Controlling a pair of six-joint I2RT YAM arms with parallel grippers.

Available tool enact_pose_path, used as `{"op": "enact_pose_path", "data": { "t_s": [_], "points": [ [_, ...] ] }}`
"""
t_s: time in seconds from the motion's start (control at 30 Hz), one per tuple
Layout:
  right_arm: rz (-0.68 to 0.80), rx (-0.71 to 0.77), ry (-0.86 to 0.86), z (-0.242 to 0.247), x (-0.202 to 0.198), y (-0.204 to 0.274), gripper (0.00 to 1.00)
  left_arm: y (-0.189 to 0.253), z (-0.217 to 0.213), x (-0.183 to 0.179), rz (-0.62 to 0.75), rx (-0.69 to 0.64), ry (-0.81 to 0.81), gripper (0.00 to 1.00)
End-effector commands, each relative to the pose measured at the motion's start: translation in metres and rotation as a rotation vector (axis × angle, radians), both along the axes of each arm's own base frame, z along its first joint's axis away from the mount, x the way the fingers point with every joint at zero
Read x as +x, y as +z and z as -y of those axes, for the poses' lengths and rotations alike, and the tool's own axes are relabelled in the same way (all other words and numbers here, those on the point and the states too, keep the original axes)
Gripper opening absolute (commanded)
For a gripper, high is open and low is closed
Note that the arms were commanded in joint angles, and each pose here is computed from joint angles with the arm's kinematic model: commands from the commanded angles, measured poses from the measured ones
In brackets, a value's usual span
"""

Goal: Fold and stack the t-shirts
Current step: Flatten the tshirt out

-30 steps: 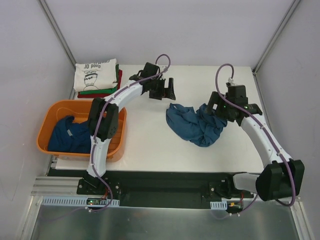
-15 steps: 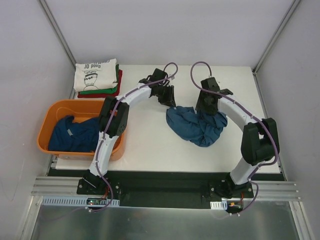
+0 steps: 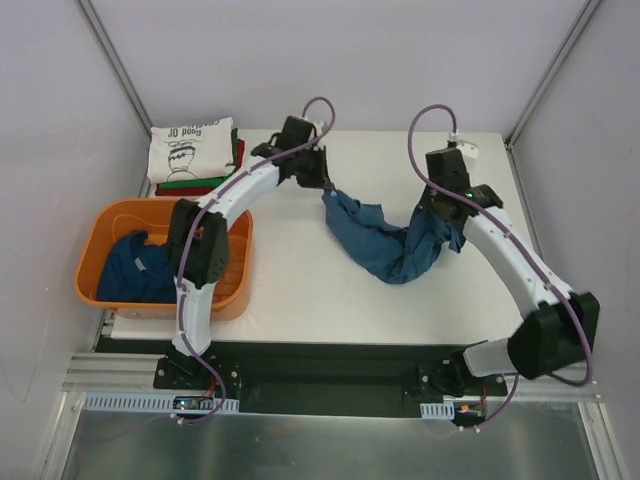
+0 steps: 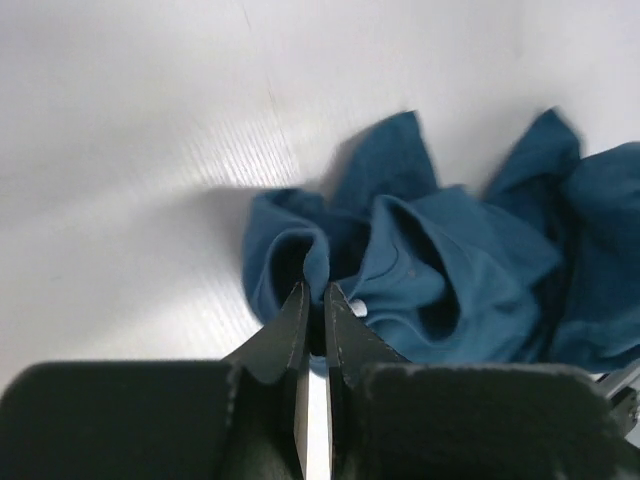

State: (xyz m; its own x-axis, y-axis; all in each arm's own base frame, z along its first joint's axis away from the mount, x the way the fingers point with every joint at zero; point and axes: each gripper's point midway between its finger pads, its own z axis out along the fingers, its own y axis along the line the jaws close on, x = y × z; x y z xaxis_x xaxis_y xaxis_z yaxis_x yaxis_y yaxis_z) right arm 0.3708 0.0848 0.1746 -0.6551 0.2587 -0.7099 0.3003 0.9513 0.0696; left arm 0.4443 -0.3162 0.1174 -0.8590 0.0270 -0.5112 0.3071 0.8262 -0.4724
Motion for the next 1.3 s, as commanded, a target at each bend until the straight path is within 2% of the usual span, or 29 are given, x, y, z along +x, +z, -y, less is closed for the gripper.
{"op": "enact_pose_path", "data": {
  "t_s": [0.0,0.13,0.37,0.57,0.63,0.77,0.87,0.93,0.97,1.0,1.03,1.07,1.1,1.13,1.2,1.27],
  "points": [
    [0.250,-0.015,-0.041,0.032,-0.025,0.098,0.02,0.152,-0.043,0.007,0.364,-0.057,0.087,0.00],
    [0.395,0.009,-0.043,0.051,-0.058,0.157,0.01,0.222,-0.074,-0.017,0.562,-0.080,0.163,0.00],
    [0.640,0.031,-0.030,0.076,-0.121,0.243,0.01,0.327,-0.140,-0.094,0.844,-0.162,0.325,0.00],
    [0.777,0.029,-0.045,0.096,-0.164,0.280,0.01,0.368,-0.158,-0.137,0.952,-0.251,0.330,0.00],
    [0.783,0.009,-0.079,0.104,-0.167,0.281,0.01,0.368,-0.154,-0.137,0.943,-0.268,0.317,0.00],
    [0.705,-0.069,-0.165,0.116,-0.153,0.271,0.01,0.346,-0.139,-0.108,0.875,-0.234,0.313,0.00],
    [0.543,-0.159,-0.240,0.128,-0.125,0.237,0.01,0.310,-0.122,-0.069,0.780,-0.175,0.313,0.00],
    [0.395,-0.139,-0.230,0.125,-0.094,0.195,0.01,0.266,-0.103,-0.032,0.680,-0.117,0.301,0.00],
    [0.336,-0.120,-0.282,0.142,-0.086,0.176,0.01,0.249,-0.096,-0.019,0.642,-0.094,0.297,0.02],
    [0.274,-0.081,-0.293,0.145,-0.075,0.152,0.01,0.224,-0.090,-0.008,0.577,-0.057,0.283,0.07],
    [0.173,-0.020,-0.244,0.139,-0.052,0.116,0.01,0.226,-0.083,0.006,0.572,-0.053,0.276,0.14],
    [0.135,0.001,-0.283,0.154,-0.043,0.098,0.01,0.172,-0.065,0.029,0.463,-0.015,0.233,0.31],
    [0.111,0.029,-0.285,0.158,-0.028,0.082,0.02,0.154,-0.060,0.038,0.409,-0.001,0.224,0.41],
    [0.016,0.076,-0.259,0.155,-0.011,0.046,0.03,0.126,-0.051,0.054,0.331,0.020,0.208,0.51],
    [-0.059,0.113,-0.273,0.162,0.004,0.020,0.03,0.108,-0.041,0.060,0.260,0.002,0.180,0.76],
    [-0.124,0.105,-0.280,0.169,0.023,-0.003,0.09,0.100,-0.036,0.060,0.218,-0.018,0.169,0.84]
  ]
}}
